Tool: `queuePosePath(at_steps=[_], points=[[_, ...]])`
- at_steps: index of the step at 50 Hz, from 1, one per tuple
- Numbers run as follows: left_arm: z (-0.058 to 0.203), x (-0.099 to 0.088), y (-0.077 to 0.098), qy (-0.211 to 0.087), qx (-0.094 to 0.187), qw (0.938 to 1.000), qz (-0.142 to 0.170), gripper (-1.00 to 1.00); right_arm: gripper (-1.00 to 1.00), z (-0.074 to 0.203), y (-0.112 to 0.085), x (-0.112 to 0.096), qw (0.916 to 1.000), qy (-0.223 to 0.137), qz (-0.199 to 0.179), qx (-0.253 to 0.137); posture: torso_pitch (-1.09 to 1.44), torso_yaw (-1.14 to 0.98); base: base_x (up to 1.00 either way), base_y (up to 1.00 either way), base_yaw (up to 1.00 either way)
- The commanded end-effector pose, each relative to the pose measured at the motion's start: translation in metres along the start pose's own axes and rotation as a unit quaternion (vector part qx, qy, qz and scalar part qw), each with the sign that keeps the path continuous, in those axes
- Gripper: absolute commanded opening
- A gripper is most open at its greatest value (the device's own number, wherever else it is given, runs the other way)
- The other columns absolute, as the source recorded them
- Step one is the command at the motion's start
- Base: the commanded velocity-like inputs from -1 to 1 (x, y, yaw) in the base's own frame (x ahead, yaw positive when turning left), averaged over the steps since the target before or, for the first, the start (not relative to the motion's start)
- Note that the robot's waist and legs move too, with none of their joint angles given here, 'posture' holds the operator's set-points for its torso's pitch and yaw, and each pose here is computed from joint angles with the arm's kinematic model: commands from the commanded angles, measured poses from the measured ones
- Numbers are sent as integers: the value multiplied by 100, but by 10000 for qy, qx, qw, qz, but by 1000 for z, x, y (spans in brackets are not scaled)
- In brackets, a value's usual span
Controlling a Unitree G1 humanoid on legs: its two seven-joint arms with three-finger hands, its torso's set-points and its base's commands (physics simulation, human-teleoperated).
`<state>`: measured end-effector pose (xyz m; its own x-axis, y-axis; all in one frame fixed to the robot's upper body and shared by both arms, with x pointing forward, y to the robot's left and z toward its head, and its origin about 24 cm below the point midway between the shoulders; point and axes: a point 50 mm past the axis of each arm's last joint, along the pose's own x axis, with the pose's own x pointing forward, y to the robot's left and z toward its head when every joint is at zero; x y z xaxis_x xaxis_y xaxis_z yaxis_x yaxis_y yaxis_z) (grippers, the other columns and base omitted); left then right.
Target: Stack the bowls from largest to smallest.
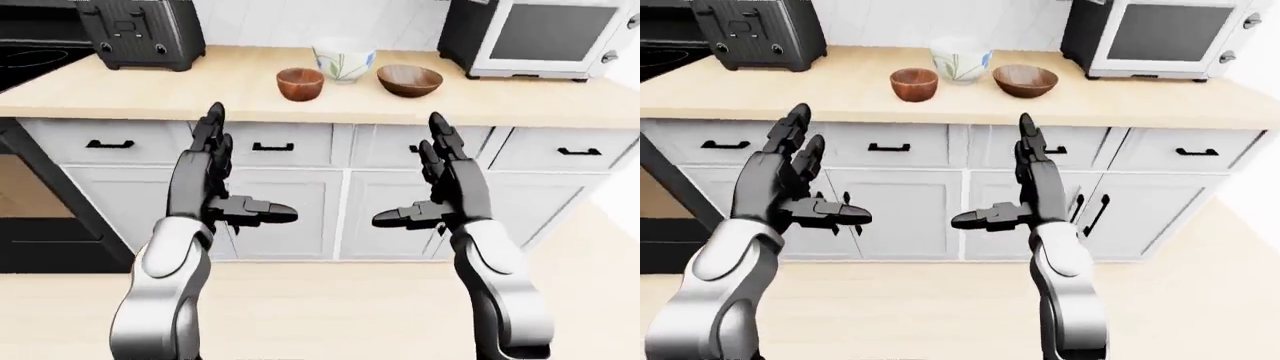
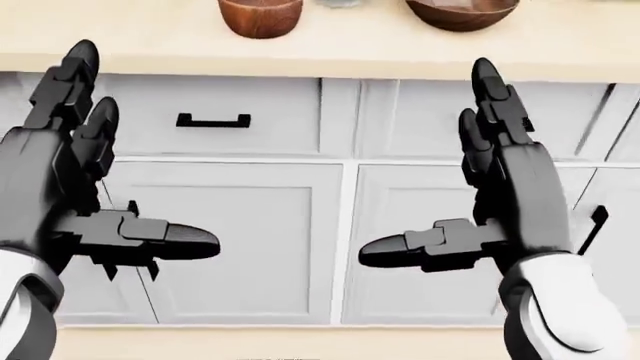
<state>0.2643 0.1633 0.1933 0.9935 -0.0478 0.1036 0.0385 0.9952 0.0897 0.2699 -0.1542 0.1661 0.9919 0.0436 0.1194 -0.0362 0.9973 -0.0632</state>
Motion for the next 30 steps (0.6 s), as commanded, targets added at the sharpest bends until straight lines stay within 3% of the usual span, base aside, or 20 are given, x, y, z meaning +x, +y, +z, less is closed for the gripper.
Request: queuePosePath(at_steps=[1,10,19,23,30], points=[[21,-1,2,-428,101,9990,79,100,100,20,2,1,9989,-466,94,-10,0,0,33,-33,0],[40,2,-4,-549,184,9983,9,100,100,32,-5,-4,9979,-643,103,53,0,0,38,-49,0],[44,4,-4,-578,213,9981,-11,100,100,43,-7,-7,9973,-720,134,59,0,0,0,0,-100],[52,2,-2,-618,229,9978,8,100,100,48,-8,-7,9967,-775,80,-236,0,0,0,0,-68],[59,0,4,-684,243,9973,56,100,100,63,-8,-9,9955,-892,88,-296,0,0,14,0,0]])
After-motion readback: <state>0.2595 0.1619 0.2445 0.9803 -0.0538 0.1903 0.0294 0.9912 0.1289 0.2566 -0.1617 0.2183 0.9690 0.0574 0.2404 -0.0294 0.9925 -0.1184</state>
